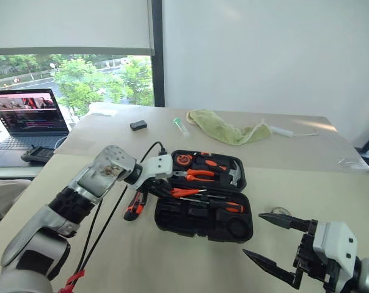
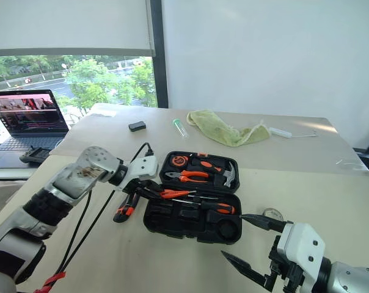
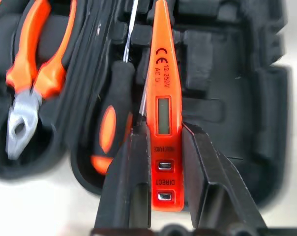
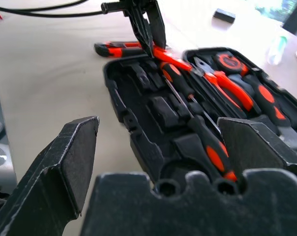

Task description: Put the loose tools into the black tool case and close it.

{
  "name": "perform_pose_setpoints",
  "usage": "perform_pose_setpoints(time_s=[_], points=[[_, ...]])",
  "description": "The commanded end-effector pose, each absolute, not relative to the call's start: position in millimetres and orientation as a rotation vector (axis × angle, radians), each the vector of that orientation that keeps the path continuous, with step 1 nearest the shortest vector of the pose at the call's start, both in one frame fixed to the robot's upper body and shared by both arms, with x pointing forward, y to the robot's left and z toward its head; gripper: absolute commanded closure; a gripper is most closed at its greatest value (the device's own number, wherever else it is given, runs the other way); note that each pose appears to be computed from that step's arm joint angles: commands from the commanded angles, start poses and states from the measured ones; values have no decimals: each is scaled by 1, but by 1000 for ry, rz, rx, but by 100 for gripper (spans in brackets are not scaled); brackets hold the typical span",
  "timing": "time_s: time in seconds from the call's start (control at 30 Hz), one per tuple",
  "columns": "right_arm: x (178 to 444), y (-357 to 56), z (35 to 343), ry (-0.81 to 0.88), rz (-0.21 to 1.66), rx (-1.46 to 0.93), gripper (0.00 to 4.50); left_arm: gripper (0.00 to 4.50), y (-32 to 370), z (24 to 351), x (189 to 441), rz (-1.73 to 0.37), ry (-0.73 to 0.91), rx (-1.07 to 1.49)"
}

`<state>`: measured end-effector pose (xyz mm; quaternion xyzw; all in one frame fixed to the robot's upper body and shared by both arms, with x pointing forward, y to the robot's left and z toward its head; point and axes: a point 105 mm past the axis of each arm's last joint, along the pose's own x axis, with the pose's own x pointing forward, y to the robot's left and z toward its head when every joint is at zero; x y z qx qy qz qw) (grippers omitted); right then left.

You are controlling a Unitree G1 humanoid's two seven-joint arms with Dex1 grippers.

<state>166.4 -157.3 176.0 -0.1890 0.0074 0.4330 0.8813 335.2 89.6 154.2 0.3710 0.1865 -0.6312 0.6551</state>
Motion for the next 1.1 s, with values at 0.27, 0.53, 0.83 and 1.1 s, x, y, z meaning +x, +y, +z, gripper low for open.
perform_pose_setpoints(time_s=[0.27, 0.53, 0.83, 1.1], points=[[154, -157, 186, -23, 850, -428, 0, 408, 82, 147, 336, -1478, 444, 1020], [152, -157, 185, -19, 848, -423, 0, 408, 85, 138, 323, -1440, 555, 1017], [153, -156, 185, -20, 853, -425, 0, 408, 83, 131, 322, -1389, 618, 994], [152, -155, 184, -22, 852, -427, 0, 408, 79, 132, 327, -1371, 613, 996]])
